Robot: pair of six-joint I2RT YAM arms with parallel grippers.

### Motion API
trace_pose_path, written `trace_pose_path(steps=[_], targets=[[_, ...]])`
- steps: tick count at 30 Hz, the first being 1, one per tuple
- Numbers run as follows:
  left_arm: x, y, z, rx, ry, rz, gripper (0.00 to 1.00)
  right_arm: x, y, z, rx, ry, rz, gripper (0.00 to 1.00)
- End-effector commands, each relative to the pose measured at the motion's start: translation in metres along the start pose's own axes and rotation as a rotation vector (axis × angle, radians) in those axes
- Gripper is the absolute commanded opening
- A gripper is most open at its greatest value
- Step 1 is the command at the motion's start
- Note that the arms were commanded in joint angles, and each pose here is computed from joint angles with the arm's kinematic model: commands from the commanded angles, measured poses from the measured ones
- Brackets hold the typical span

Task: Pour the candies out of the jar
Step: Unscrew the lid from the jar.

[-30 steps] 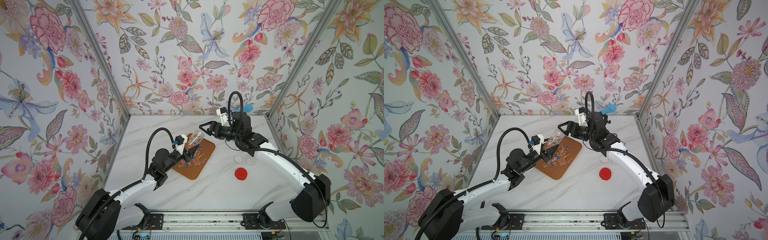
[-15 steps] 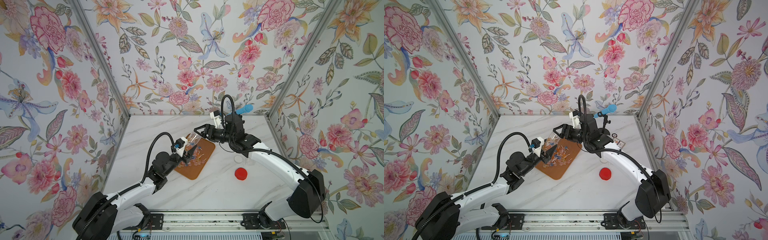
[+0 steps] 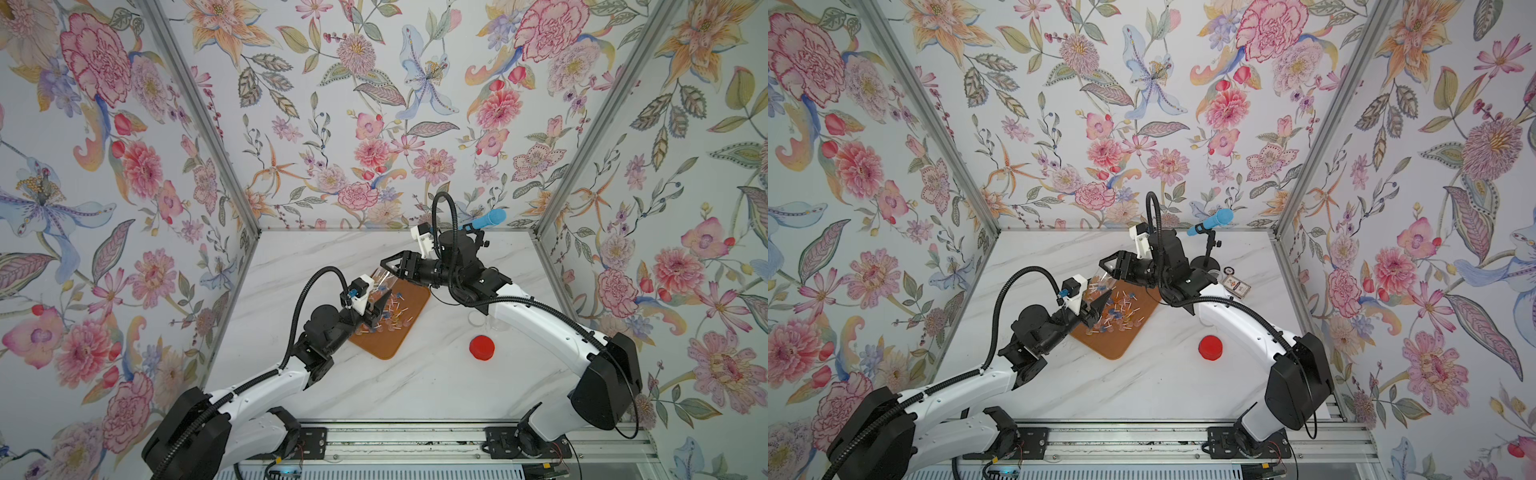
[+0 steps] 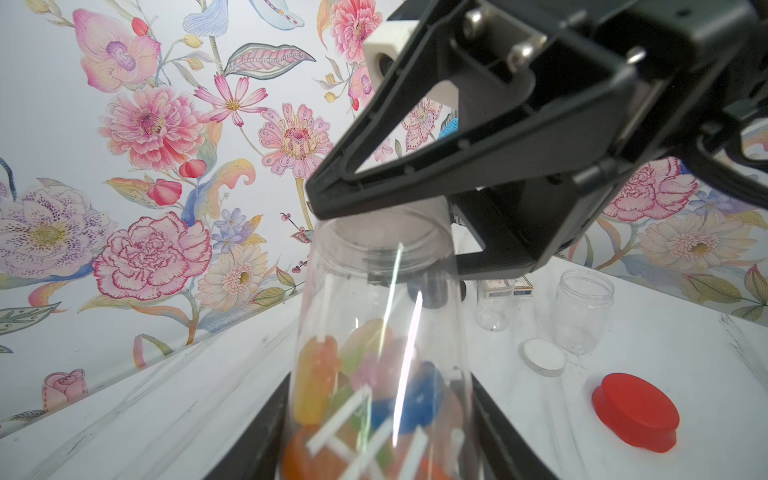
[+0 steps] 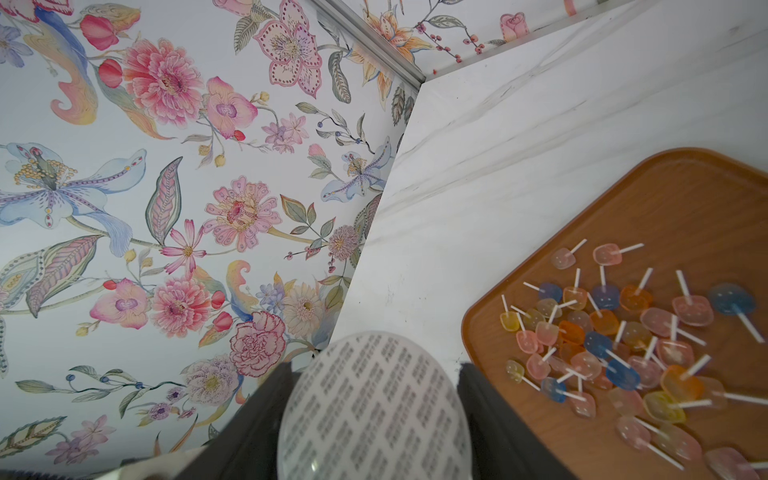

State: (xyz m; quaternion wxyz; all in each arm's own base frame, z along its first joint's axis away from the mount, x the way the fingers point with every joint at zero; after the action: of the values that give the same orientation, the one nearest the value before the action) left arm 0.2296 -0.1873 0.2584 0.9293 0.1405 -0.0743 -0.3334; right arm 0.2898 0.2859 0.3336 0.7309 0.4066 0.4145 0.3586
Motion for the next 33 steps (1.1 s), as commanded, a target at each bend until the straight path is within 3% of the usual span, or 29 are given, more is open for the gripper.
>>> trace_pose_path(steps=[1,5,12,18,28,33], targets=[[-0.004,0.002,0.014,0.003,-0.069,0.040,0.00,0.000,0.013,0.006,-0.008,-0.067,0.028,0.69],[-0.005,0.001,0.015,0.006,-0.072,0.057,0.00,0.000,0.011,0.007,0.022,-0.103,0.047,0.67],[-0.006,0.002,0.018,0.007,-0.080,0.068,0.00,-0.002,0.013,0.006,0.016,-0.128,0.049,0.47],[-0.007,0.002,0.023,-0.022,-0.105,0.064,0.00,-0.004,0.017,0.005,-0.047,-0.128,0.077,0.36],[-0.012,-0.008,0.071,-0.167,-0.409,-0.304,0.00,-0.019,0.051,-0.001,-0.359,0.195,0.495,0.20],[-0.013,-0.004,0.075,-0.215,-0.457,-0.412,0.00,-0.031,0.056,-0.009,-0.438,0.262,0.535,0.18]])
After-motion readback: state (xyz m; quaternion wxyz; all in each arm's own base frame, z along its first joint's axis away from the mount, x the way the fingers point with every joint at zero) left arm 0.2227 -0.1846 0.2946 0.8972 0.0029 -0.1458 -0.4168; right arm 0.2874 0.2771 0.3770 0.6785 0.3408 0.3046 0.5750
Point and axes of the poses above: each gripper's point midway between its finger pads, its own x axis out along the fingers, its own y axis along the line the jaws close on, z = x × y, the point moved 9 cm from there along -x, back along the fingers, and after that the axes turned 14 degrees about x, right-handed, at the moved point
